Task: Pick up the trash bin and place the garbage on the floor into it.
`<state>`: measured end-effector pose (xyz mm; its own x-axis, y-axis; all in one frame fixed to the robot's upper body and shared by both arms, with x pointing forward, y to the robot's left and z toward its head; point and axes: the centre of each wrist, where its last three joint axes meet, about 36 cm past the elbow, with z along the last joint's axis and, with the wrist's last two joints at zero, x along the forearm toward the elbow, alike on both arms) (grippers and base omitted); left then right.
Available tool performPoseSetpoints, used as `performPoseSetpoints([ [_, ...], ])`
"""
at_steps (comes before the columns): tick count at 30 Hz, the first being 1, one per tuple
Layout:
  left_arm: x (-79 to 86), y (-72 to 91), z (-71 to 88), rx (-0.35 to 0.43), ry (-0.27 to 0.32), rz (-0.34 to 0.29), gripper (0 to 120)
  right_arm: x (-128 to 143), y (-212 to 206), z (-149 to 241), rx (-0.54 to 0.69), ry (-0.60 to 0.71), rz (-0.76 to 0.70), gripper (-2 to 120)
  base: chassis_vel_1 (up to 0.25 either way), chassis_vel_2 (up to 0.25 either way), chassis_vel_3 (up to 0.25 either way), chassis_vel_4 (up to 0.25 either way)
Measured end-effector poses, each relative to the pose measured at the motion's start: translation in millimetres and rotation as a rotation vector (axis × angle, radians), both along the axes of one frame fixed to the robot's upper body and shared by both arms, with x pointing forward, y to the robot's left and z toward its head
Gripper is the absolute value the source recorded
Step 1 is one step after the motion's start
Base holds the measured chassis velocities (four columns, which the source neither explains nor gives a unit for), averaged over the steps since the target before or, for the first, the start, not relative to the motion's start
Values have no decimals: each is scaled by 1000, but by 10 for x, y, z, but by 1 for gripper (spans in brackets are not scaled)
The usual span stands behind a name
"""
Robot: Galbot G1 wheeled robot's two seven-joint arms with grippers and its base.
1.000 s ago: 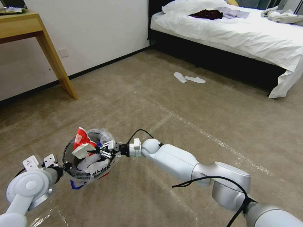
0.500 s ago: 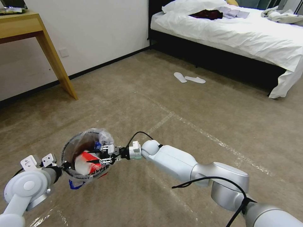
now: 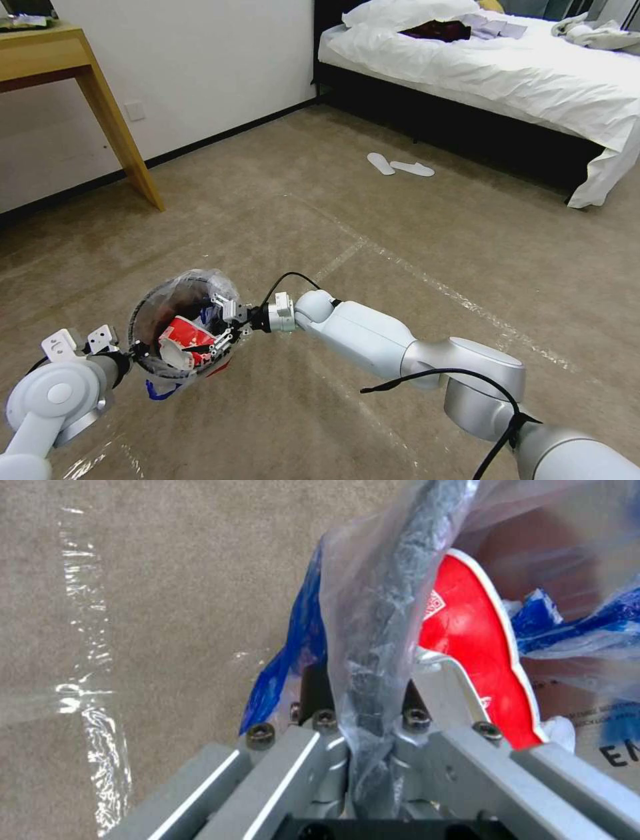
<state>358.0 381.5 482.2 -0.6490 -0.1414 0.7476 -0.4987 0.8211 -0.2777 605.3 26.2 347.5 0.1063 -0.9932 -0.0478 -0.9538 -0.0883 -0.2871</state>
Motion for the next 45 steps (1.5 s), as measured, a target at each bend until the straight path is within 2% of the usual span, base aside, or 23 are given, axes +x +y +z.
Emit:
performPoseSetpoints([
  [4, -4, 8, 0, 1, 2, 1, 1, 109, -1, 406, 146, -57, -88, 100, 0, 0, 0, 0],
  [5, -4, 8, 0, 1, 2, 1, 1, 109, -1, 406, 146, -57, -88, 100, 0, 0, 0, 0],
  [8, -4, 16, 6, 5, 3, 0, 1, 281, -167, 977, 345, -103, -271, 100, 0, 0, 0, 0],
  [10, -4, 18, 8, 6, 3, -1, 1, 307, -212, 1066, 380, -108, -310, 100, 0, 0, 0, 0],
  [11, -5, 29, 19, 5, 3, -2, 1, 370, -377, 1295, 471, -124, -419, 100, 0, 0, 0, 0],
  [12, -5, 29, 19, 5, 3, -2, 1, 370, -377, 1295, 471, -124, -419, 100, 0, 0, 0, 0],
  [15, -6, 55, 46, 7, 11, -8, 1, 368, -777, 1535, 610, -144, -615, 100, 0, 0, 0, 0],
  [17, -9, 58, 60, 10, 13, -10, 1, 335, -899, 1544, 644, -136, -666, 100, 0, 0, 0, 0],
  [18, -15, 62, 82, 14, 13, -10, 1, 256, -1085, 1505, 685, -115, -731, 100, 0, 0, 0, 0],
  [21, -20, 65, 94, 18, 14, -9, 1, 201, -1229, 1455, 706, -103, -778, 100, 0, 0, 0, 0],
  [23, -61, 100, 104, 29, 19, 1, 1, 5, -1697, 1258, 758, -77, -913, 100, 0, 0, 0, 0],
  [24, -61, 100, 104, 29, 19, 1, 1, 5, -1697, 1258, 758, -77, -913, 100, 0, 0, 0, 0],
  [27, -106, 141, 89, 48, 27, 13, 1, -261, -2208, 1083, 791, -86, -1040, 100, 0, 0, 0, 0],
  [28, -106, 141, 89, 48, 27, 13, 1, -261, -2208, 1083, 791, -86, -1040, 100, 0, 0, 0, 0],
  [29, -119, 149, 85, 49, 28, 14, 1, -427, -2413, 939, 794, -88, -1107, 100, 0, 0, 0, 0],
  [30, -119, 149, 85, 49, 28, 14, 1, -427, -2413, 939, 794, -88, -1107, 100, 0, 0, 0, 0],
  [32, -139, 161, 90, 50, 27, 22, 1, -770, -2699, 586, 777, -71, -1230, 100, 0, 0, 0, 0],
  [33, -139, 161, 90, 50, 27, 22, 1, -770, -2699, 586, 777, -71, -1230, 100, 0, 0, 0, 0],
  [36, -152, 159, 82, 61, 28, 20, 1, -1106, -2979, 348, 753, -91, -1337, 100, 0, 0, 0, 0],
  [37, -152, 159, 82, 61, 28, 20, 1, -1106, -2979, 348, 753, -91, -1337, 100, 0, 0, 0, 0],
  [40, -203, 186, 42, 86, 40, 28, 1, -1519, -3215, 111, 698, -155, -1452, 100, 0, 0, 0, 0],
  [41, -203, 186, 42, 86, 40, 28, 1, -1519, -3215, 111, 698, -155, -1452, 100, 0, 0, 0, 0],
  [45, -276, 221, 23, 106, 51, 36, 1, -1877, -3320, -82, 644, -216, -1525, 100, 0, 0, 0, 0],
])
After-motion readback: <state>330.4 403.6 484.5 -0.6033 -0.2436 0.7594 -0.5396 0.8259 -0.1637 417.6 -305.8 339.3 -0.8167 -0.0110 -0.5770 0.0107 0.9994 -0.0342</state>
